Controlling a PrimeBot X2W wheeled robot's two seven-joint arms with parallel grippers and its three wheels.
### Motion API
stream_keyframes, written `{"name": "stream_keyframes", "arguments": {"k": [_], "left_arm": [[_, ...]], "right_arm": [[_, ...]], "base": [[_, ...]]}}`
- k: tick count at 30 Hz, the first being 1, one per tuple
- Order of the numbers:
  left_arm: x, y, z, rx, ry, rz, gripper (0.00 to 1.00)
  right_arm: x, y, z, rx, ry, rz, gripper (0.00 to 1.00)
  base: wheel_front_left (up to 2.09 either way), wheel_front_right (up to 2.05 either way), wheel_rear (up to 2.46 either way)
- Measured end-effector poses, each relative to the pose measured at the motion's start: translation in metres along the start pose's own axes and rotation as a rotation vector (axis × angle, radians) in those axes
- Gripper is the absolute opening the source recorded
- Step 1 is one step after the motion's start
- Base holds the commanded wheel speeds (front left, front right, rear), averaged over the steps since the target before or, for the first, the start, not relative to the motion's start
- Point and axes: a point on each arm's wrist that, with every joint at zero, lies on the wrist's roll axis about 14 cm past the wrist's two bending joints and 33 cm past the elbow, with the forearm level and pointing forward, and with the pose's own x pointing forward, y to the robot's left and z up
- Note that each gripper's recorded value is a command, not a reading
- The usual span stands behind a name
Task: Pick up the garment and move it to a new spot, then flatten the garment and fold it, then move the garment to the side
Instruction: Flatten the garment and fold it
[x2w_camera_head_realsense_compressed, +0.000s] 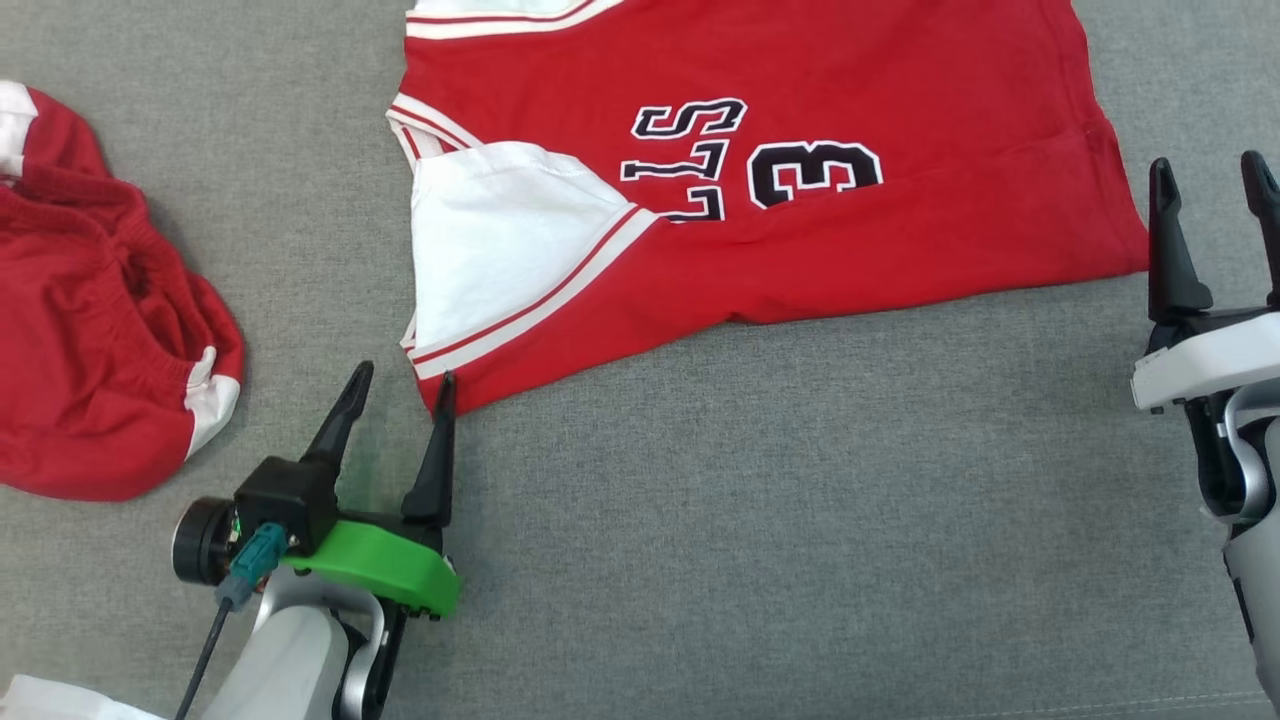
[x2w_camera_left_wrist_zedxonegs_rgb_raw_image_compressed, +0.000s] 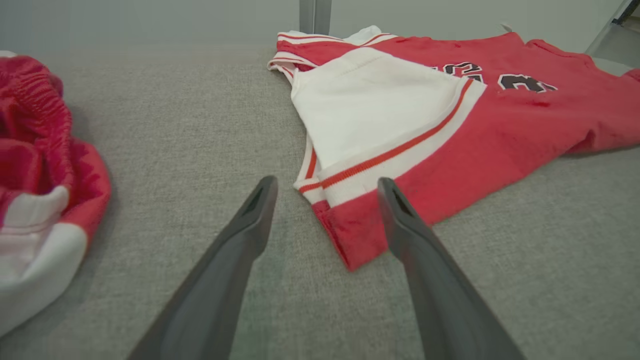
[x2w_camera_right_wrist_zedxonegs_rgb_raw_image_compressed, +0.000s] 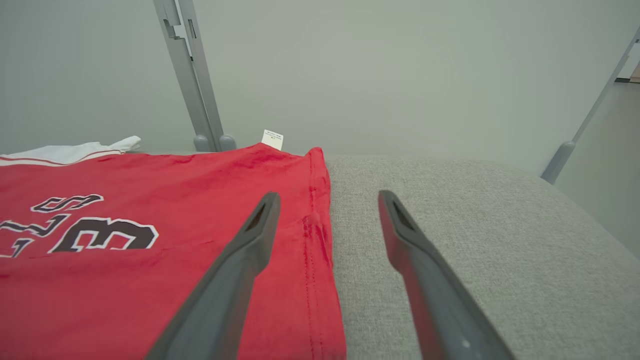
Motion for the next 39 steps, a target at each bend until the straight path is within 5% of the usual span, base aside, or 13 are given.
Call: {"name": "stream_keyframes", "arguments": {"k": [10, 11, 12, 14, 27, 28, 29, 39], "left_arm": [[-0.003, -0.008, -0.029, -0.116, 0.135, 0.018, 0.99], [-0.003, -0.009, -0.031, -0.116, 0.143, 0.016, 0.8], [-0.002, -0.01, -0.032, -0.116, 0.149, 0.014, 0.42], [-0.001, -0.01, -0.034, -0.117, 0.156, 0.012, 0.0], [-0.005, -0.007, -0.032, -0.135, 0.157, 0.013, 0.0], [-0.005, -0.007, -0.032, -0.135, 0.157, 0.013, 0.0], [-0.006, -0.007, -0.031, -0.134, 0.155, 0.012, 0.0], [-0.009, -0.008, -0.018, -0.096, 0.134, -0.023, 0.0]], "right_arm": [[-0.009, 0.002, -0.005, 0.018, 0.018, -0.001, 1.0], [-0.009, 0.001, -0.006, 0.019, 0.023, -0.003, 1.0], [-0.01, 0.0, -0.009, 0.021, 0.032, -0.005, 1.0], [-0.012, -0.001, -0.017, 0.027, 0.057, -0.011, 1.0], [-0.011, 0.005, -0.084, 0.245, 0.265, -0.068, 1.0], [-0.01, 0.006, -0.087, 0.253, 0.278, -0.069, 0.64], [-0.008, 0.008, -0.088, 0.27, 0.288, -0.066, 0.0], [-0.008, 0.002, -0.073, 0.312, 0.255, -0.053, 0.0]], "base": [[0.0, 0.0, 0.0], [0.0, 0.0, 0.0], [0.0, 0.0, 0.0], [0.0, 0.0, 0.0], [0.0, 0.0, 0.0], [0.0, 0.0, 0.0], [0.0, 0.0, 0.0], [0.0, 0.0, 0.0]]}}
